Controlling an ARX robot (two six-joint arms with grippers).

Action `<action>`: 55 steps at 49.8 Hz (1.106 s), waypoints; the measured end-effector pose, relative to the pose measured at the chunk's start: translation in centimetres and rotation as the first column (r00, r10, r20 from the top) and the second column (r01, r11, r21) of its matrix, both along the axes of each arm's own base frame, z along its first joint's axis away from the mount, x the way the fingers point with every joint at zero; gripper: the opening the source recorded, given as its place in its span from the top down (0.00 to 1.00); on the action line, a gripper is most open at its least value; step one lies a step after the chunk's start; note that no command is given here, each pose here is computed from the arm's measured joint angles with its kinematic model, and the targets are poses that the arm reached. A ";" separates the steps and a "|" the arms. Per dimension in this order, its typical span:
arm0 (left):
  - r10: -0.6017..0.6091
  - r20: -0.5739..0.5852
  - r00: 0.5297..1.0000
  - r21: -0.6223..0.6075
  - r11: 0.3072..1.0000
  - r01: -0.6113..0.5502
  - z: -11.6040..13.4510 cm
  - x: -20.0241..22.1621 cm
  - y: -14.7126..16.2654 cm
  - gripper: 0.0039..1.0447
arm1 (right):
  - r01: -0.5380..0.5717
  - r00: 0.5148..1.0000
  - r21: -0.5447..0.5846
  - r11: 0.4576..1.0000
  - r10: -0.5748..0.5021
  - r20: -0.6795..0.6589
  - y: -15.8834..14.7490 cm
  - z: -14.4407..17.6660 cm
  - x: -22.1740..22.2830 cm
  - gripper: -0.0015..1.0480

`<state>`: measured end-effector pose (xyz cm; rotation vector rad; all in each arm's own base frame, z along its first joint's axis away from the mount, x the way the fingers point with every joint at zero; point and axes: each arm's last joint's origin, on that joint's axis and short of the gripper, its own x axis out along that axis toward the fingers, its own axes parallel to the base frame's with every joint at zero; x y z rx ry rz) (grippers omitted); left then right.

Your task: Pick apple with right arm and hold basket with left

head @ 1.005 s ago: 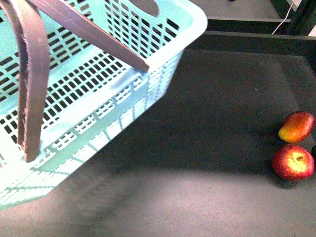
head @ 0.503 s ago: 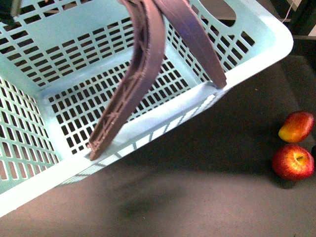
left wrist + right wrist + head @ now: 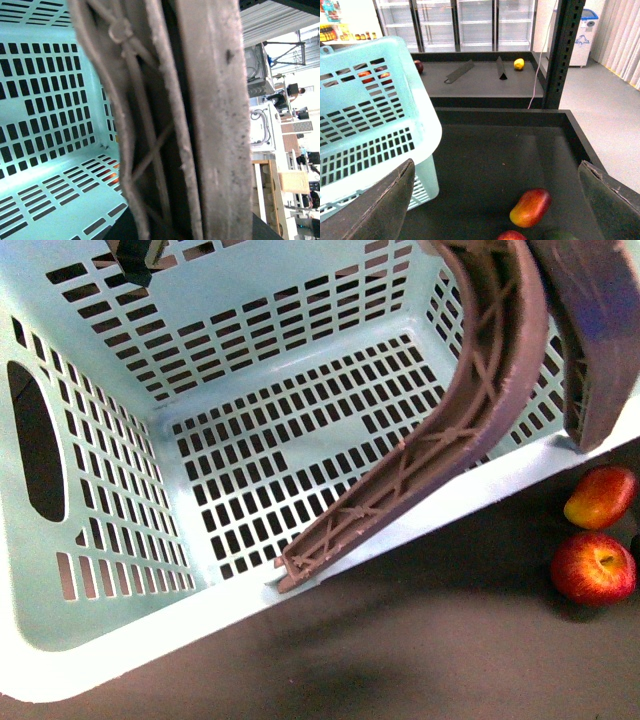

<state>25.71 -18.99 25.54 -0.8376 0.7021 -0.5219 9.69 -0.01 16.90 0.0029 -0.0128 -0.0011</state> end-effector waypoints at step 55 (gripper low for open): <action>0.000 -0.003 1.000 -0.003 1.000 0.000 0.0 -0.2 -0.2 0.86 | 0.379 0.773 0.043 0.924 -0.290 -0.564 -1.4 -2.1 1.6 0.08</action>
